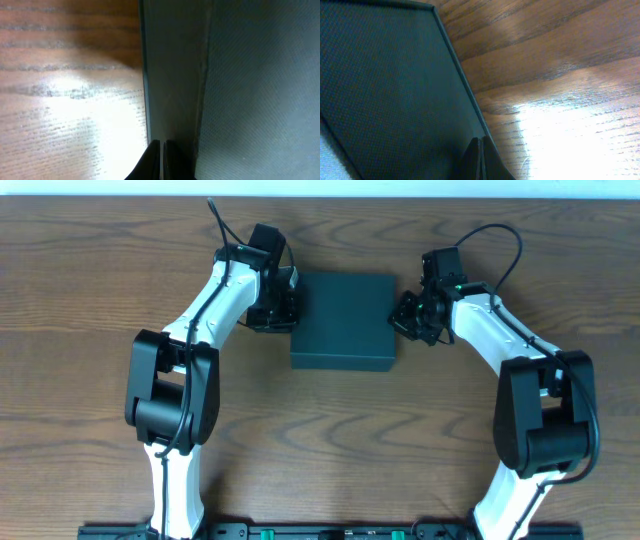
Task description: Pack container
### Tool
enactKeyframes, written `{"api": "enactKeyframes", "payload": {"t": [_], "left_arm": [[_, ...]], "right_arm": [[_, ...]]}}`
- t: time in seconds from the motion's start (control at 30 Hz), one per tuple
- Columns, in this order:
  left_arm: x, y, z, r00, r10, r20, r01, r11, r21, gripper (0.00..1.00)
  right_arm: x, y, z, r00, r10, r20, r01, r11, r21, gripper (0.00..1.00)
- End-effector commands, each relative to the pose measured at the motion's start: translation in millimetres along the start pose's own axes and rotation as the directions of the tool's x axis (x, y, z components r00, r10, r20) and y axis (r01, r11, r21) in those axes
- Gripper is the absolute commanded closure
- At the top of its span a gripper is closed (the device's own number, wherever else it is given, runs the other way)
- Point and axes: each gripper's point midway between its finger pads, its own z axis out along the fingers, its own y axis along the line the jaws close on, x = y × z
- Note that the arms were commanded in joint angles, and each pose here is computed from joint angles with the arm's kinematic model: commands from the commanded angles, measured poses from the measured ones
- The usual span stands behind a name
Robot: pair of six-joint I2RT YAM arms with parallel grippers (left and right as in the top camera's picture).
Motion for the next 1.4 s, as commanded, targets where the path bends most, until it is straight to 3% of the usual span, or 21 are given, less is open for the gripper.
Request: {"api": "enactKeyframes", "payload": {"t": [0.0, 0.9, 1.17, 1.37], "left_arm": [[16, -35, 7, 0.997, 0.056, -0.055, -0.051, 0.995, 0.085, 0.94], [16, 12, 3, 0.996, 0.060, -0.061, -0.067, 0.990, -0.125, 0.94], [1, 55, -15, 1.000, -0.028, -0.010, 0.026, 0.989, -0.145, 0.94], [-3, 90, -40, 0.996, -0.079, 0.029, 0.083, 0.985, -0.150, 0.94]], "right_arm": [[24, 20, 9, 0.996, -0.043, -0.082, 0.039, 0.998, -0.056, 0.99], [36, 22, 14, 0.993, -0.089, -0.075, 0.088, 0.996, -0.008, 0.98], [8, 1, 6, 0.990, -0.140, 0.018, 0.138, 0.987, 0.078, 0.98], [-39, -30, -35, 0.986, -0.107, 0.126, 0.090, 0.987, 0.135, 0.98]]}}
